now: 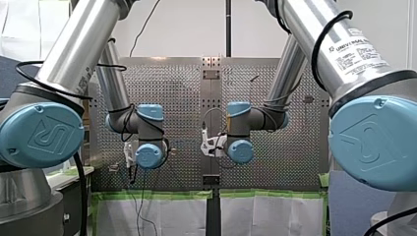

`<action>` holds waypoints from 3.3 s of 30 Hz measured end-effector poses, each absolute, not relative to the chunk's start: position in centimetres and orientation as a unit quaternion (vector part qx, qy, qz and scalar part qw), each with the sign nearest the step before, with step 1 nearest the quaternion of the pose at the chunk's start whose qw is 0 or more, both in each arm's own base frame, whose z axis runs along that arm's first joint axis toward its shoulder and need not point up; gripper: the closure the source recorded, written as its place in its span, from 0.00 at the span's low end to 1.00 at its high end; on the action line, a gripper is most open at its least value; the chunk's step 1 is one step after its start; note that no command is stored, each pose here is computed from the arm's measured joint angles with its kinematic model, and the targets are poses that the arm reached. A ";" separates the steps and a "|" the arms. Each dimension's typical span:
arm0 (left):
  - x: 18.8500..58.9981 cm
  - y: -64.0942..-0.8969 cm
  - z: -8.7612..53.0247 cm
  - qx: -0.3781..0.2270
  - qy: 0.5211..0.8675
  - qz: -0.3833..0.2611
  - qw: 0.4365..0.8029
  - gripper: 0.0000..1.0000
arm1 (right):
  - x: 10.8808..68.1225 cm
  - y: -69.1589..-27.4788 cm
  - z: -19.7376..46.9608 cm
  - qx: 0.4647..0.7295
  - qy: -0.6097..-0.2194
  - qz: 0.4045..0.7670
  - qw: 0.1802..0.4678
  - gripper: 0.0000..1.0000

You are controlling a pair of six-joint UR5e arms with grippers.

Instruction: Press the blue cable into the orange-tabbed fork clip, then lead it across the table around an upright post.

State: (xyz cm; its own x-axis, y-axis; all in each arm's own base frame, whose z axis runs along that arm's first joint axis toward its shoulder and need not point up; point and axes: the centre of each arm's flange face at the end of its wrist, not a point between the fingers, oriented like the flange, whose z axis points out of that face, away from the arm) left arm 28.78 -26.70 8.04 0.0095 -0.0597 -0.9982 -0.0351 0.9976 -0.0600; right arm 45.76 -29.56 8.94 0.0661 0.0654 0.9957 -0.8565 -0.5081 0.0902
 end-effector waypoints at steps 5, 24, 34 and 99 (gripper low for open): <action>28.8 -26.7 8.0 -0.034 0.704 -0.009 0.710 0.98 | 45.8 -29.6 8.9 0.623 -0.318 0.605 0.381 1.00; 28.8 -26.7 8.0 -0.034 0.704 -0.009 0.710 0.98 | 45.8 -29.6 8.9 0.623 -0.318 0.605 0.381 1.00; 28.8 -26.7 8.0 -0.034 0.704 -0.009 0.710 0.98 | 45.8 -29.6 8.9 0.623 -0.318 0.605 0.381 1.00; 28.1 -26.4 5.7 -0.022 0.721 0.006 0.692 0.98 | 46.2 -28.6 4.5 0.655 -0.319 0.580 0.365 1.00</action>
State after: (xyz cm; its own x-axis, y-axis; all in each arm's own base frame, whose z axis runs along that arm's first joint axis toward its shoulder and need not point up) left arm 28.09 -26.40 5.74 -0.0411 -0.0226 -0.9989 -0.0402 0.9990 -0.0209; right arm 46.17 -28.58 4.52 0.1230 0.0060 0.9924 -0.8406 -0.5309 0.1074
